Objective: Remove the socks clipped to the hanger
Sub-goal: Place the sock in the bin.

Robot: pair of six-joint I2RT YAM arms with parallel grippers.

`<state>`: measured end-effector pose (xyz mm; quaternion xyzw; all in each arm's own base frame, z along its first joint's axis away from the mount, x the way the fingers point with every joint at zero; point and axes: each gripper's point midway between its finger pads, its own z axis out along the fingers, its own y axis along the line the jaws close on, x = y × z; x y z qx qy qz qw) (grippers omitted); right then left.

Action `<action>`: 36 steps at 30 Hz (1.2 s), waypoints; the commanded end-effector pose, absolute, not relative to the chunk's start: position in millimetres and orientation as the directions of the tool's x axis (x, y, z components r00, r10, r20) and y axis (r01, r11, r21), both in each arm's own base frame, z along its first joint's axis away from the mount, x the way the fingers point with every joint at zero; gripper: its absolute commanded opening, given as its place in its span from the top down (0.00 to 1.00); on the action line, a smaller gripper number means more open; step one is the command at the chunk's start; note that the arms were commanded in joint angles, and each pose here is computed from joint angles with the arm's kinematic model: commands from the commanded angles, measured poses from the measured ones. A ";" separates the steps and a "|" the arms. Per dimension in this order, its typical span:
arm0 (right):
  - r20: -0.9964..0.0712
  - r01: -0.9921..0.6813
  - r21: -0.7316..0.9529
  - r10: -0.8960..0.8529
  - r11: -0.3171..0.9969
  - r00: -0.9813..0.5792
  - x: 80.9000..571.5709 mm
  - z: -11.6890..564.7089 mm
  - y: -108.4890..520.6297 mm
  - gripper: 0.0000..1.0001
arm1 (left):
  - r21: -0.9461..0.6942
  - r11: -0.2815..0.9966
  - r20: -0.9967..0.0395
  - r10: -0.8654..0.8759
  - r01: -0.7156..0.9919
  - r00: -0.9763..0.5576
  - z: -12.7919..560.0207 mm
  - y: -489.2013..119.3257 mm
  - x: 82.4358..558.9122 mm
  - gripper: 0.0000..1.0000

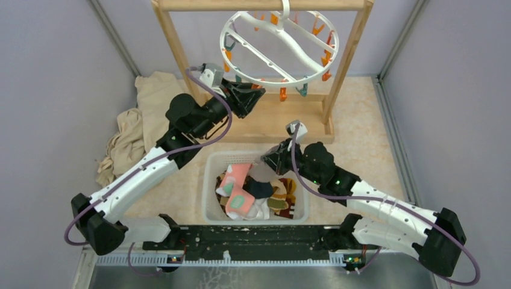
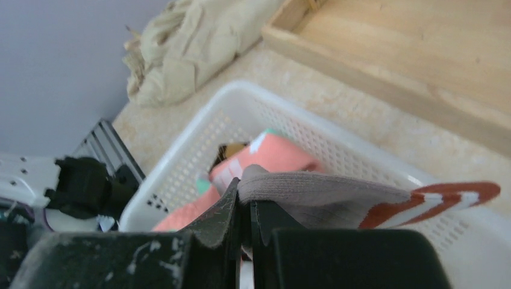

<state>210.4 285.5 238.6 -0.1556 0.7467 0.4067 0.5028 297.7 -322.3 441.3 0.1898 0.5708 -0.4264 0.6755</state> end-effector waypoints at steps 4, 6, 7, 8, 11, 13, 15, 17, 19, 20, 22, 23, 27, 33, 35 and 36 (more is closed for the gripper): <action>-0.826 -0.635 0.502 0.107 0.588 -0.553 192.3 187.7 289.5 1.00 | -0.263 0.552 -0.949 -0.297 0.791 -0.108 410.5 -311.1 274.4 0.47; -0.812 -0.629 0.509 0.086 0.588 -0.577 190.3 174.0 291.9 1.00 | -0.267 0.552 -0.951 -0.283 0.790 -0.124 403.7 -309.9 272.0 0.41; -0.802 -0.623 0.513 0.072 0.591 -0.592 189.4 165.5 293.1 1.00 | -0.269 0.552 -0.952 -0.276 0.789 -0.131 400.6 -309.1 270.6 0.37; -0.798 -0.621 0.514 0.064 0.591 -0.600 188.7 160.2 294.3 1.00 | -0.272 0.554 -0.953 -0.270 0.787 -0.139 397.1 -308.2 269.5 0.34; -0.778 -0.608 0.517 0.034 0.603 -0.627 186.2 142.1 296.4 1.00 | -0.284 0.560 -0.954 -0.249 0.778 -0.168 382.7 -304.4 265.3 0.29; -0.765 -0.597 0.515 0.015 0.615 -0.644 185.6 131.5 296.8 0.99 | -0.290 0.569 -0.954 -0.238 0.769 -0.184 373.8 -300.2 262.7 0.26; -0.749 -0.586 0.510 -0.009 0.630 -0.662 184.3 120.7 296.4 0.91 | -0.298 0.582 -0.953 -0.226 0.757 -0.201 364.6 -294.3 258.8 0.18; -0.737 -0.579 0.501 -0.033 0.643 -0.675 182.5 111.9 296.1 0.80 | -0.303 0.601 -0.953 -0.205 0.740 -0.224 351.4 -288.3 256.2 0.11; -0.726 -0.572 0.491 -0.054 0.657 -0.686 181.2 104.1 294.5 0.70 | -0.304 0.624 -0.952 -0.187 0.720 -0.240 338.1 -280.6 253.5 0.05; -0.723 -0.568 0.487 -0.059 0.663 -0.689 180.7 101.7 294.0 0.65 | -0.304 0.641 -0.952 -0.183 0.704 -0.244 332.1 -275.3 253.3 0.02; -0.717 -0.561 0.482 -0.066 0.673 -0.694 180.0 97.6 292.7 0.53 | -0.305 0.668 -0.951 -0.174 0.679 -0.256 320.0 -266.0 251.2 0.01; -0.714 -0.561 0.481 -0.070 0.674 -0.696 179.0 96.6 292.7 0.46 | -0.306 0.681 -0.950 -0.172 0.666 -0.261 314.1 -261.0 249.8 0.01; -0.708 -0.559 0.473 -0.084 0.681 -0.701 176.5 94.6 291.7 0.36 | -0.311 0.732 -0.941 -0.150 0.606 -0.303 282.2 -243.1 245.1 0.01; -0.728 -0.547 0.447 -0.067 0.707 -0.682 182.1 109.7 285.8 0.03 | -0.319 0.792 -0.929 -0.154 0.520 -0.336 258.9 -221.0 242.9 0.01; -0.749 -0.545 0.433 -0.049 0.718 -0.661 186.8 122.9 282.6 0.02 | -0.300 0.807 -0.934 -0.140 0.509 -0.328 254.4 -214.8 242.3 0.01; -0.762 -0.539 0.420 -0.038 0.730 -0.646 189.3 129.5 278.4 0.02 | -0.291 0.822 -0.936 -0.139 0.489 -0.323 252.8 -209.4 243.4 0.01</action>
